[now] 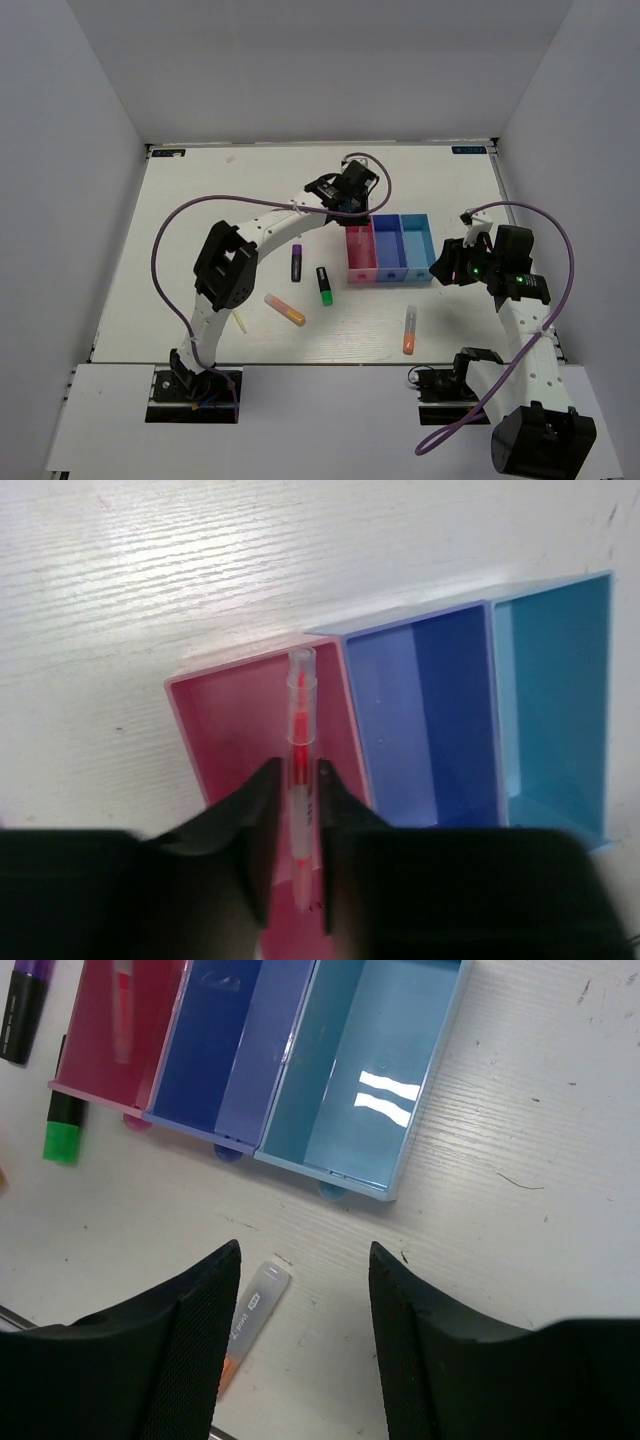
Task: Sort the stationery into containers
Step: Place the pen in the storage box, then pick up the pen from the center of the board, then place the pen in the storage box, then pick up the pen from the center of the board.
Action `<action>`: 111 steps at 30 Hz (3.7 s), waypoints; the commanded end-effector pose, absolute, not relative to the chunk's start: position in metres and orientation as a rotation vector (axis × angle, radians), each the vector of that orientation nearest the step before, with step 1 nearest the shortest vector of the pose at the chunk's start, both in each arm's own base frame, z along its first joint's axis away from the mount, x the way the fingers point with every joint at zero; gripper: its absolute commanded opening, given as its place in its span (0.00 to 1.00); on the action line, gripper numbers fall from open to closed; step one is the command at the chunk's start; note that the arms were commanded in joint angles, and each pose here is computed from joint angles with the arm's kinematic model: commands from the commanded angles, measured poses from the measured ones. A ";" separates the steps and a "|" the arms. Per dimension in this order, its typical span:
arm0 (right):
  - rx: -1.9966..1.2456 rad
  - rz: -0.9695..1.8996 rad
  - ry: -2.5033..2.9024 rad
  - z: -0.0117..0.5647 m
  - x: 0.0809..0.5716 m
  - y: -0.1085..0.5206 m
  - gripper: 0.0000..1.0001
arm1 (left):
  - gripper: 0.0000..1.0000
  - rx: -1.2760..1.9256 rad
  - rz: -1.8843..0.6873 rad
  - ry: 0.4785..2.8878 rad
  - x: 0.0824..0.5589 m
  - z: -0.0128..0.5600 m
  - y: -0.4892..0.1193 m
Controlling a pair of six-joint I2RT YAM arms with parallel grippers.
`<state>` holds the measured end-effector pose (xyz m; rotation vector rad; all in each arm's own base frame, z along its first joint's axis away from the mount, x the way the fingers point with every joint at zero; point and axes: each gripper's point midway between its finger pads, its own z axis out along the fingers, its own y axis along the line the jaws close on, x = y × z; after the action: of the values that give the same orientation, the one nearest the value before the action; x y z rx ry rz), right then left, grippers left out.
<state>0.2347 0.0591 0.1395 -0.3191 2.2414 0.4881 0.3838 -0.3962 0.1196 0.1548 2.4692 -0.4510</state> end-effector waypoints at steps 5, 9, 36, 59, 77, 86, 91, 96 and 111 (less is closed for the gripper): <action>-0.335 0.475 2.212 0.150 0.238 0.059 0.60 | 0.52 0.143 -0.478 2.402 0.381 0.148 -0.396; -0.338 0.476 2.210 0.150 0.238 0.059 0.44 | 0.24 0.194 -0.476 2.358 0.365 0.184 -0.391; -0.370 0.525 2.238 0.145 0.234 0.064 0.24 | 0.52 -0.685 0.070 2.701 0.212 0.012 -0.059; -0.397 0.521 2.237 0.142 0.233 0.064 0.00 | 0.00 -0.161 -0.407 2.503 0.292 0.143 -0.217; -0.376 0.484 2.226 0.146 0.235 0.060 0.25 | 0.04 0.120 -0.536 2.368 0.401 0.171 -0.405; -0.377 0.496 2.231 0.145 0.235 0.061 0.56 | 0.32 0.127 -0.498 2.432 0.384 0.134 -0.399; -0.379 0.500 2.239 0.143 0.235 0.061 0.59 | 0.37 0.144 -0.497 2.439 0.371 0.135 -0.395; -0.374 0.499 2.239 0.143 0.235 0.060 0.59 | 0.35 0.138 -0.481 2.389 0.357 0.166 -0.376; -0.373 0.508 2.240 0.143 0.235 0.062 0.57 | 0.55 -0.799 0.089 2.539 0.219 0.114 -0.188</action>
<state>0.2279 0.0610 0.1317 -0.3664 2.2800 0.5095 0.2435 -0.2189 0.1399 -0.5059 2.5116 -0.1047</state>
